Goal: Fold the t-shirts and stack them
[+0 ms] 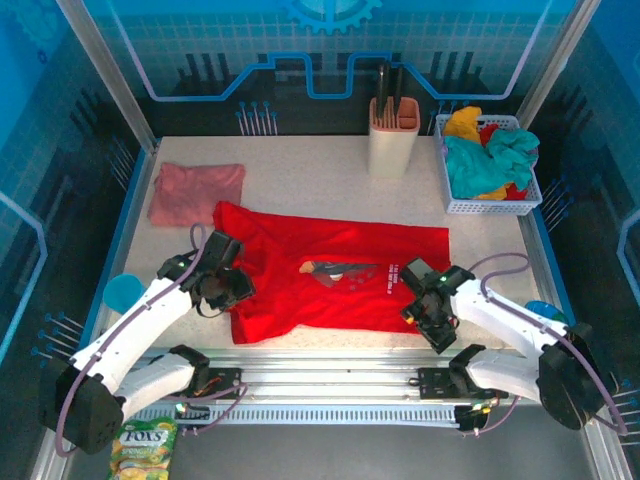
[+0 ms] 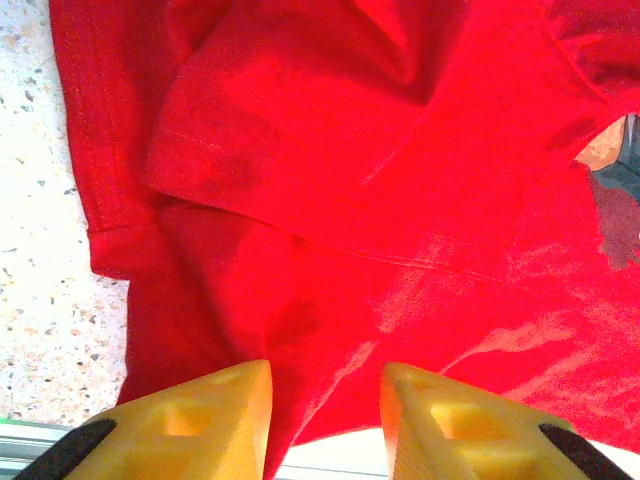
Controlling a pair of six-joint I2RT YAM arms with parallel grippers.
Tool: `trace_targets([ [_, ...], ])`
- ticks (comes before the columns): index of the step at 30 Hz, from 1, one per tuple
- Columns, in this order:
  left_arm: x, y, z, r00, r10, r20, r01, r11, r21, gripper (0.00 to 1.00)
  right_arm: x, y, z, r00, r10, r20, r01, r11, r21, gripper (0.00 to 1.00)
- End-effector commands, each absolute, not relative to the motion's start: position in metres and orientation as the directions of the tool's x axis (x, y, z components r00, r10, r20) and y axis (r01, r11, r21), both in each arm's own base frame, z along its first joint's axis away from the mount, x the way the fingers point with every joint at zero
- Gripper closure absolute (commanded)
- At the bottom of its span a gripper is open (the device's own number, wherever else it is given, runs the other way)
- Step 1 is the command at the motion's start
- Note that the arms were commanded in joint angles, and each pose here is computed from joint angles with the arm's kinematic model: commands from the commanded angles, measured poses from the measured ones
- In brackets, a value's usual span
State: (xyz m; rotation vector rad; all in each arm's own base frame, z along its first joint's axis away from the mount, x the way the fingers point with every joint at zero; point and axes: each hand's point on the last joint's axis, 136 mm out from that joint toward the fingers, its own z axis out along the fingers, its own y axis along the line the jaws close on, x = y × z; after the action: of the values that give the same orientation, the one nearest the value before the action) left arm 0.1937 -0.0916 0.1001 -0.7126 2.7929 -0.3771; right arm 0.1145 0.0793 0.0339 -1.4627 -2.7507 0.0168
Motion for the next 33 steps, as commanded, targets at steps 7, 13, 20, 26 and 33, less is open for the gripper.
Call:
trace_targets([
  [7,0.195,-0.098,0.107,-0.865,-0.473,-0.168,-0.4,0.851,-0.339,0.66,0.109,0.061,0.02,-0.443,0.893,-0.077,0.897,0.44,-0.046,0.32],
  [13,0.195,-0.098,0.106,-0.867,-0.471,-0.164,-0.399,0.852,-0.338,0.66,0.115,0.06,0.01,-0.419,0.901,-0.109,0.908,0.419,-0.022,0.38],
  [20,0.194,-0.099,0.106,-0.866,-0.473,-0.162,-0.401,0.85,-0.342,0.68,0.119,0.061,0.003,-0.422,0.894,-0.149,0.906,0.421,-0.039,0.52],
  [26,0.192,-0.098,0.104,-0.869,-0.47,-0.155,-0.402,0.852,-0.334,0.68,0.118,0.059,-0.003,-0.413,0.895,-0.17,0.91,0.413,-0.037,0.75],
  [33,0.192,-0.1,0.108,-0.871,-0.47,-0.147,-0.402,0.851,-0.339,0.89,0.125,0.058,0.007,-0.441,0.878,-0.187,0.893,0.451,0.011,0.99],
])
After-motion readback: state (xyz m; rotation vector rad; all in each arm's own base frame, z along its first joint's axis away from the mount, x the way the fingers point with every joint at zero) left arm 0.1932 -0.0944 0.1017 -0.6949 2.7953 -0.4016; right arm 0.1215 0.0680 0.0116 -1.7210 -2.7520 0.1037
